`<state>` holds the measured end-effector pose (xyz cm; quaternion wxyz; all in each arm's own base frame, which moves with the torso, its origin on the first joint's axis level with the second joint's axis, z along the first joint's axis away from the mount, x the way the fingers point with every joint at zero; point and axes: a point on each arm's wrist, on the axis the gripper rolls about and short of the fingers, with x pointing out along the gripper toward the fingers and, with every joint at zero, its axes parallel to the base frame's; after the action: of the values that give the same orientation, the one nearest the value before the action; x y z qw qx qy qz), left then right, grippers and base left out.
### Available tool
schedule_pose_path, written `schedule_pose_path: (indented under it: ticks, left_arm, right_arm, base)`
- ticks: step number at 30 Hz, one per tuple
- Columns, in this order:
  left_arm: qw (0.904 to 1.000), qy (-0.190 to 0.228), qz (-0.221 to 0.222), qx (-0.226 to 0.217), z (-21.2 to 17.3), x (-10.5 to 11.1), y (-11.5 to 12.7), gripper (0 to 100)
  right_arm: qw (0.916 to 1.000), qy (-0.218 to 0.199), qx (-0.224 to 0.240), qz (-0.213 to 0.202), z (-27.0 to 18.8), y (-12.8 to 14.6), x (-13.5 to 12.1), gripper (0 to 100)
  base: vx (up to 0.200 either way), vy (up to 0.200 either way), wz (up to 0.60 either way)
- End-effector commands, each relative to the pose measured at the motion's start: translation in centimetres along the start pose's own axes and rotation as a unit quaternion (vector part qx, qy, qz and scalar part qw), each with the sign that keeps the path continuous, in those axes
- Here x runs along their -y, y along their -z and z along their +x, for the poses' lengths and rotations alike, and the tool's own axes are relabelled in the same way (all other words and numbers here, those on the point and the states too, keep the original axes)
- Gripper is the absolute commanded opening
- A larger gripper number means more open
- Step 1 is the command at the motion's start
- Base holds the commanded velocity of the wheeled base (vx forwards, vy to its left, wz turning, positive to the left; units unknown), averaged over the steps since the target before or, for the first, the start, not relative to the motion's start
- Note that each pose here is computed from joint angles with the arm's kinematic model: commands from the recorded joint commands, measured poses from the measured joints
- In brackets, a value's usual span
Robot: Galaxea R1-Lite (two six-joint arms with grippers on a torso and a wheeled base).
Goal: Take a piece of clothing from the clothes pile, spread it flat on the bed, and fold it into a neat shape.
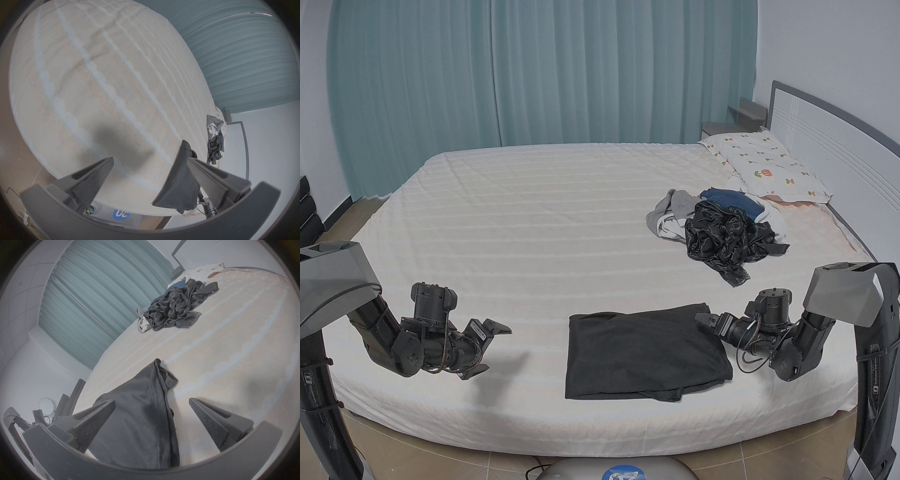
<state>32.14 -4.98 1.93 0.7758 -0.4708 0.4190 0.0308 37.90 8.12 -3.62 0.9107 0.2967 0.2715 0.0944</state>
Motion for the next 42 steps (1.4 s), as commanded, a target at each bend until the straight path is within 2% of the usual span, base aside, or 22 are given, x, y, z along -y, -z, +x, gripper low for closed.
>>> schedule_pose_path:
  ticks: [1,6,7,17,20,23,36,37,42]
  left_arm:
    - [1.0,-0.001,0.0,-0.001,0.1,-0.1,0.1,100]
    - [1.0,-0.001,0.002,-0.001,0.2,-0.1,0.1,100]
    - [1.0,-0.001,0.002,-0.001,0.2,-0.1,0.1,100]
    - [1.0,-0.001,0.001,-0.002,0.2,-0.1,0.1,100]
    - [1.0,-0.001,0.002,-0.003,0.2,-0.1,0.2,100]
    - [1.0,0.001,0.002,-0.002,0.2,0.0,0.2,100]
    - [1.0,0.0,0.002,-0.002,0.2,0.0,0.2,100]
    - [1.0,0.0,0.002,-0.002,0.2,0.0,0.2,100]
    - [1.0,0.0,0.002,-0.002,0.2,0.0,0.2,100]
  right_arm:
    - [0.9999,-0.003,0.01,-0.004,1.3,-0.1,-0.3,100]
    - [1.0,-0.002,0.005,-0.004,1.8,-0.3,-0.6,100]
    - [1.0,-0.001,0.004,-0.004,1.9,-0.3,-0.5,0]
    - [0.9999,0.008,0.011,0.002,1.8,-0.1,-0.1,0]
    - [0.999,0.013,0.019,0.037,1.7,-0.2,-0.2,0]
    - [0.9982,0.019,0.025,0.051,1.6,-0.4,0.1,0]
    - [0.9979,0.021,0.029,0.055,1.7,-0.4,0.6,0]
    - [0.9979,0.021,0.029,0.055,1.7,-0.4,0.6,100]
    - [0.9974,0.023,0.038,0.057,1.1,-1.0,0.8,100]
  base:
    - [0.0,0.0,0.0]
    - [0.0,0.0,0.0]
    - [0.0,0.0,0.0]
    - [0.0,0.0,0.0]
    - [0.0,0.0,0.0]
    - [0.0,0.0,0.0]
    - [0.0,0.0,0.0]
    - [0.0,0.0,0.0]
    - [0.0,0.0,0.0]
